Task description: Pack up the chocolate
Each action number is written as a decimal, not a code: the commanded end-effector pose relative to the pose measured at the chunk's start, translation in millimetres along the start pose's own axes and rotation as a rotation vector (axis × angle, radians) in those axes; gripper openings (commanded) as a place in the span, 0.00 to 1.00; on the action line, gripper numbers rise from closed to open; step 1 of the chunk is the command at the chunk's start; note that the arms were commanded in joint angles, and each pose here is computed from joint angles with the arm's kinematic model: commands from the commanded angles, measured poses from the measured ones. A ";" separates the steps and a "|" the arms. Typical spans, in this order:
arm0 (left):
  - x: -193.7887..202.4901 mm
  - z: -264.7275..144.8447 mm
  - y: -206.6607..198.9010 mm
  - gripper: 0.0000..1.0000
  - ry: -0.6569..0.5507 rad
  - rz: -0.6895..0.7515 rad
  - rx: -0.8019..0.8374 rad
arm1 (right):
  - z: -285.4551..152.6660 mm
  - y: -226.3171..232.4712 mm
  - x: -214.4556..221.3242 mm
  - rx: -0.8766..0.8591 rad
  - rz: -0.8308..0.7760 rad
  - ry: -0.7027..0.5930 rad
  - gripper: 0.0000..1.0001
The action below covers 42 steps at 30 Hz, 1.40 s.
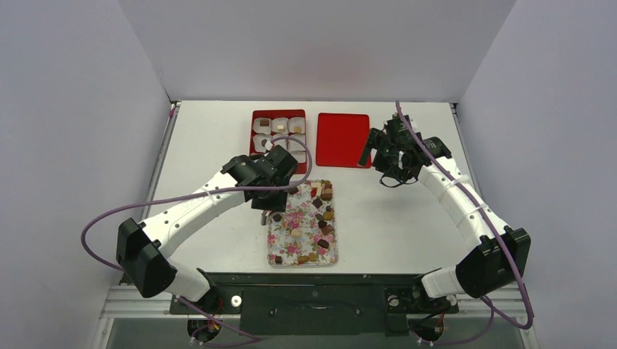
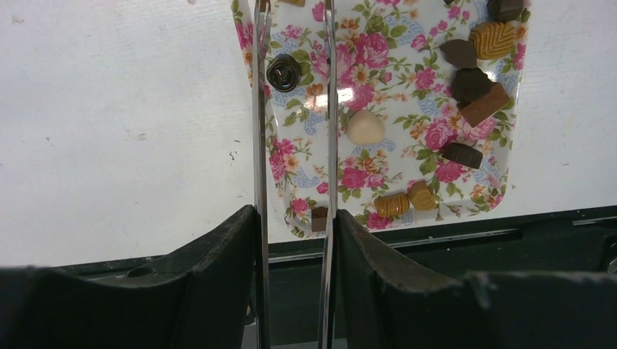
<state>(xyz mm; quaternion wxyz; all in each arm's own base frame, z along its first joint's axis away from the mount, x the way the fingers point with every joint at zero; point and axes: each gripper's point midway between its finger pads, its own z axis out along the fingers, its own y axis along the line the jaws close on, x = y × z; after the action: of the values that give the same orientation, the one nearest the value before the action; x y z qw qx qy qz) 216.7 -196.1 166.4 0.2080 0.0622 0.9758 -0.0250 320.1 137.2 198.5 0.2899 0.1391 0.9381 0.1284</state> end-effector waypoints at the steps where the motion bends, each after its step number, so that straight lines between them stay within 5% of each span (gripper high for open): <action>1: -6.5 4.2 -9.8 0.40 -0.038 -0.029 0.040 | -5.7 4.0 -5.7 -0.022 -0.001 -0.040 0.83; 27: -9.5 38.4 -5.5 0.38 -0.014 0.024 -0.029 | -4.7 4.2 -11.1 -0.021 0.001 -0.043 0.83; 42: -16.5 26.5 -5.1 0.29 -0.021 0.046 -0.028 | -7.8 8.3 -16.0 -0.031 -0.001 -0.050 0.83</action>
<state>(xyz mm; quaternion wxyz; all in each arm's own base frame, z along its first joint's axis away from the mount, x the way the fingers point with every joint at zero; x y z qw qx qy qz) 228.4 -199.6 128.8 0.1913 0.0811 0.9782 0.0033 319.6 136.6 197.0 0.2882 0.1395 0.9388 0.1274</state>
